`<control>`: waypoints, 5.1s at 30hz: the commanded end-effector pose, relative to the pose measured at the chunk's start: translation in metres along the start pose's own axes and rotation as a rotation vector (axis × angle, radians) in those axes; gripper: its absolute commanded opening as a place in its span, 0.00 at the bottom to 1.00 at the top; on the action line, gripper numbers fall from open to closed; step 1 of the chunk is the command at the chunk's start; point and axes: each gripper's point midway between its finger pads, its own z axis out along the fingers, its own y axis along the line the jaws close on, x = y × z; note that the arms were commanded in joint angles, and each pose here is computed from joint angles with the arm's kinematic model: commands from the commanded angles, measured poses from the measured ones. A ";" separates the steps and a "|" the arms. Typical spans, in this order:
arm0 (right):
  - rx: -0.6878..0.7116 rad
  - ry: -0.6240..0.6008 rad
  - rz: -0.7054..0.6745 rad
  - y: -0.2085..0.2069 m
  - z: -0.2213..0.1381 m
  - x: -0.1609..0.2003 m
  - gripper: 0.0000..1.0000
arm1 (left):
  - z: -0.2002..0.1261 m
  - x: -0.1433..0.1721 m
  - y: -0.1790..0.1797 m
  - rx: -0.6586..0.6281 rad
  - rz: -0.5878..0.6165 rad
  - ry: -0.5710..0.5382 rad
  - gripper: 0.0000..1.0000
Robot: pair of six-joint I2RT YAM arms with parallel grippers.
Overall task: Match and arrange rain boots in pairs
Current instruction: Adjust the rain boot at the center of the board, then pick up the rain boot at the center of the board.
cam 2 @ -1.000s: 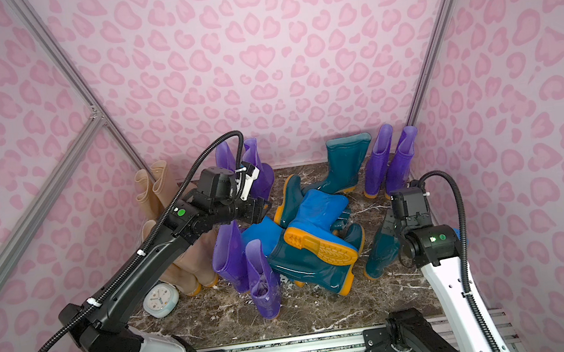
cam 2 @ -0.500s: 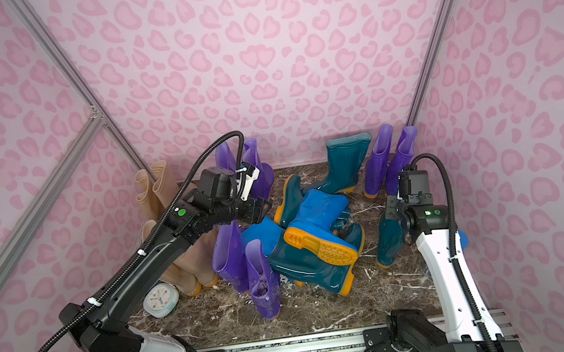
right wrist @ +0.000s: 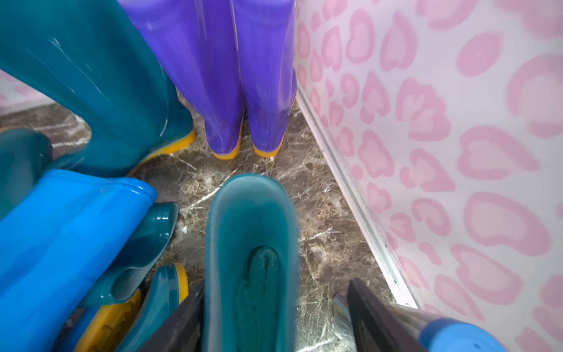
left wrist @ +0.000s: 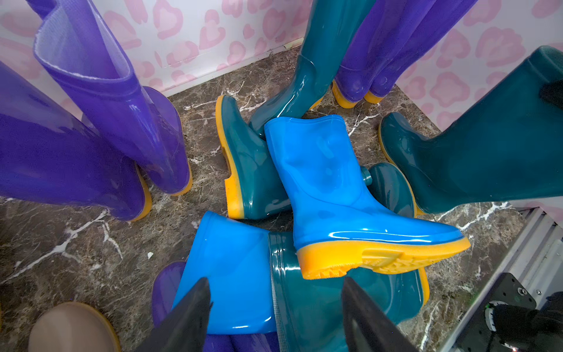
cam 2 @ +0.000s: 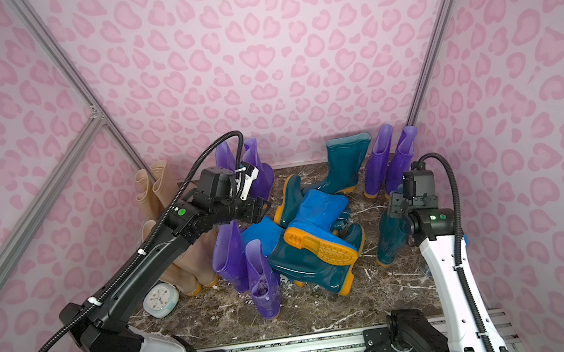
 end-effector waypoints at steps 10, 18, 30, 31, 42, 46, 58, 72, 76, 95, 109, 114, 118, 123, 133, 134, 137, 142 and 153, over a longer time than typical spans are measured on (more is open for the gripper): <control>-0.243 -0.123 -0.043 0.076 -0.087 -0.031 0.62 | -0.005 -0.010 0.005 -0.033 0.005 -0.046 0.70; -0.388 0.000 -0.246 0.210 -0.080 0.037 0.76 | 0.002 -0.007 0.013 -0.066 -0.011 -0.029 0.70; -0.401 0.041 0.009 0.226 0.033 0.042 0.83 | -0.051 -0.002 0.033 -0.190 -0.046 0.041 0.70; -0.416 0.053 0.049 0.225 0.044 0.042 0.87 | -0.057 0.006 0.031 -0.183 -0.051 0.087 0.70; -0.441 0.174 0.201 0.232 0.094 0.063 0.90 | -0.014 0.018 -0.046 0.065 0.056 0.254 0.70; -0.384 0.171 0.248 0.205 0.096 0.076 0.89 | 0.026 0.010 -0.050 0.067 0.107 0.318 0.69; -0.566 0.338 0.313 0.217 0.103 0.126 0.85 | 0.140 0.030 -0.062 0.199 -0.017 0.497 0.68; -0.824 0.353 0.339 0.249 0.073 0.112 0.40 | 0.168 0.077 -0.049 0.207 -0.090 0.616 0.62; -0.838 0.326 0.310 0.250 0.067 0.102 0.06 | 0.162 0.074 -0.046 0.202 -0.083 0.600 0.61; -0.905 -0.096 -0.154 0.228 -0.016 0.107 0.00 | 0.091 -0.007 -0.006 0.341 -0.173 0.239 0.74; -0.966 -0.187 -0.138 0.220 -0.028 0.118 0.00 | 0.131 -0.006 -0.049 0.555 -0.226 0.233 0.79; -0.981 -0.170 -0.125 0.221 -0.028 0.123 0.01 | 0.130 -0.010 -0.063 0.611 -0.243 0.216 0.58; -0.967 -0.176 -0.111 0.219 -0.028 0.119 0.26 | 0.121 -0.014 -0.072 0.660 -0.265 0.213 0.02; -0.918 -0.206 -0.075 0.213 -0.036 0.094 0.61 | 0.097 -0.018 -0.070 0.632 -0.234 0.199 0.02; -0.772 -0.336 0.004 0.185 -0.068 0.016 0.73 | 0.031 -0.070 -0.080 0.669 -0.181 0.078 0.02; -0.739 -0.336 0.027 0.179 -0.065 0.011 0.72 | 0.025 -0.075 -0.079 0.662 -0.171 0.064 0.02; -0.621 -0.302 0.101 0.160 -0.051 0.001 0.67 | 0.009 -0.090 -0.059 0.553 -0.153 0.016 0.02; -0.448 -0.266 0.136 0.134 -0.031 -0.005 0.68 | -0.029 -0.116 0.000 0.348 -0.196 -0.115 0.02; -0.381 -0.071 0.132 0.150 0.006 0.062 0.75 | -0.087 -0.125 0.032 0.211 -0.140 -0.267 0.02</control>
